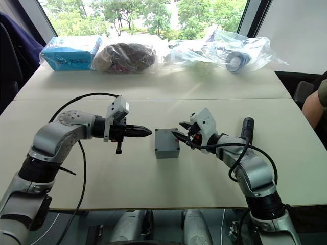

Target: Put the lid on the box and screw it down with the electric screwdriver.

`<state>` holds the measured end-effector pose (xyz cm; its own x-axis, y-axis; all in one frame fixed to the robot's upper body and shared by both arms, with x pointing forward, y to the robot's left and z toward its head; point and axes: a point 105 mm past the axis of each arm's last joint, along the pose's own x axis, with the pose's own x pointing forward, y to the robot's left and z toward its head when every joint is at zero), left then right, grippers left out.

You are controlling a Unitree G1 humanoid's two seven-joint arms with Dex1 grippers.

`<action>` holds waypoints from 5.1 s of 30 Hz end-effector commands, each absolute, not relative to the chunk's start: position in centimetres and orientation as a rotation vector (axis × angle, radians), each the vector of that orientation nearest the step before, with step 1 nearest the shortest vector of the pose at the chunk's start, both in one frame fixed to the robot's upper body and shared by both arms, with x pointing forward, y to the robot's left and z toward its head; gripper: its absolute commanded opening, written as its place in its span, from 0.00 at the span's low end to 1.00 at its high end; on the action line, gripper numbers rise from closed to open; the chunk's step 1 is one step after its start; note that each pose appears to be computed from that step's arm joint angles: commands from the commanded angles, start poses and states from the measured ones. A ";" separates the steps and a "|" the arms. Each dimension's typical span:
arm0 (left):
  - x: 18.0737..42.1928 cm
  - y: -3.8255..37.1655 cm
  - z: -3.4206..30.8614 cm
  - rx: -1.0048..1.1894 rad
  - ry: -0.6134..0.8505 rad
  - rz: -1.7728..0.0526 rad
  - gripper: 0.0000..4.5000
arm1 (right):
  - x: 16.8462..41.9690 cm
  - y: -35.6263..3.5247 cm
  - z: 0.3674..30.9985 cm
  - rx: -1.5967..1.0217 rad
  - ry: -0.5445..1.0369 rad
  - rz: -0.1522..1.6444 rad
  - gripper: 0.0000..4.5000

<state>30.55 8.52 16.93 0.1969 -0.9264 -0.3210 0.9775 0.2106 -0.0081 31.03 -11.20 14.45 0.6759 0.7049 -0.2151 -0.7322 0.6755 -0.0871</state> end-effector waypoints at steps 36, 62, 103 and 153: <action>27.5 4.2 19.7 0.486 0.007 -1.631 0.00 | 27.4 -29.4 16.5 0.171 1.081 0.149 1.00; 27.3 5.3 18.2 0.337 0.054 -1.415 0.00 | 28.2 -29.1 10.3 -0.024 1.335 0.077 0.39; 32.8 4.5 15.3 0.430 0.188 -1.468 0.00 | 30.0 -9.4 24.3 0.011 -0.280 0.825 0.39; 32.3 4.7 10.6 0.519 0.274 -1.461 0.00 | 31.5 -11.1 10.2 -0.049 0.150 0.539 0.39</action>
